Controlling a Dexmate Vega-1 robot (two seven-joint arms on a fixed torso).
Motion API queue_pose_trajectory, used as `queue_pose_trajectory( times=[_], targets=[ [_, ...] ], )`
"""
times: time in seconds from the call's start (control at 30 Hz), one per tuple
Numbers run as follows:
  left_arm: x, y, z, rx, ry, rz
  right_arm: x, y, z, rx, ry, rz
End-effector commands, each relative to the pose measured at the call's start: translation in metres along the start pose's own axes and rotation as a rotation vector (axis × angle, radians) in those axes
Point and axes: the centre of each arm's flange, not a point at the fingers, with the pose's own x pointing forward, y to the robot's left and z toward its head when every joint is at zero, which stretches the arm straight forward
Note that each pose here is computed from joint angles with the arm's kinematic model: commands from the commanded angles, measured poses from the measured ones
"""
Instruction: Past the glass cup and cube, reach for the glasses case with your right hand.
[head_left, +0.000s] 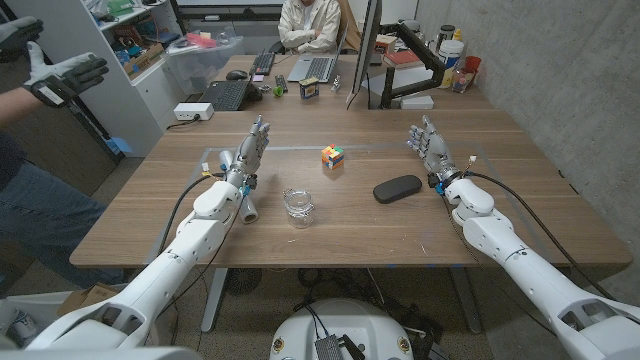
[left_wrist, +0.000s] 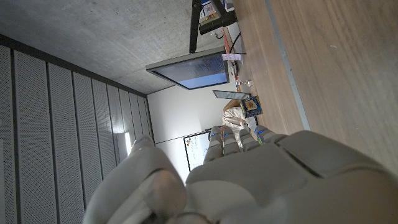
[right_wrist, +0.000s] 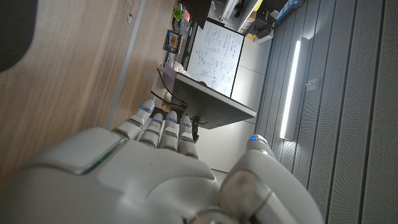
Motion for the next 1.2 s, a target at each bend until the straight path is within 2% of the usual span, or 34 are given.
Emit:
queue_pose_trajectory(
  times=[0.03,0.5,1.2],
  targets=[
    [-0.0039,0.0030,-0.0022,0.008,0.017,-0.005,-0.0028,0.0011,0.0007,0.002,-0.004,-0.011],
    [-0.0001,0.0008,-0.0017,0.011,0.023,-0.016,-0.0054,-0.0006,0.0005,-0.003,-0.004,-0.022],
    [-0.0006,-0.0005,-0.0013,0.020,0.030,-0.014,-0.0024,-0.0022,0.0026,-0.020,-0.018,-0.001]
  ],
)
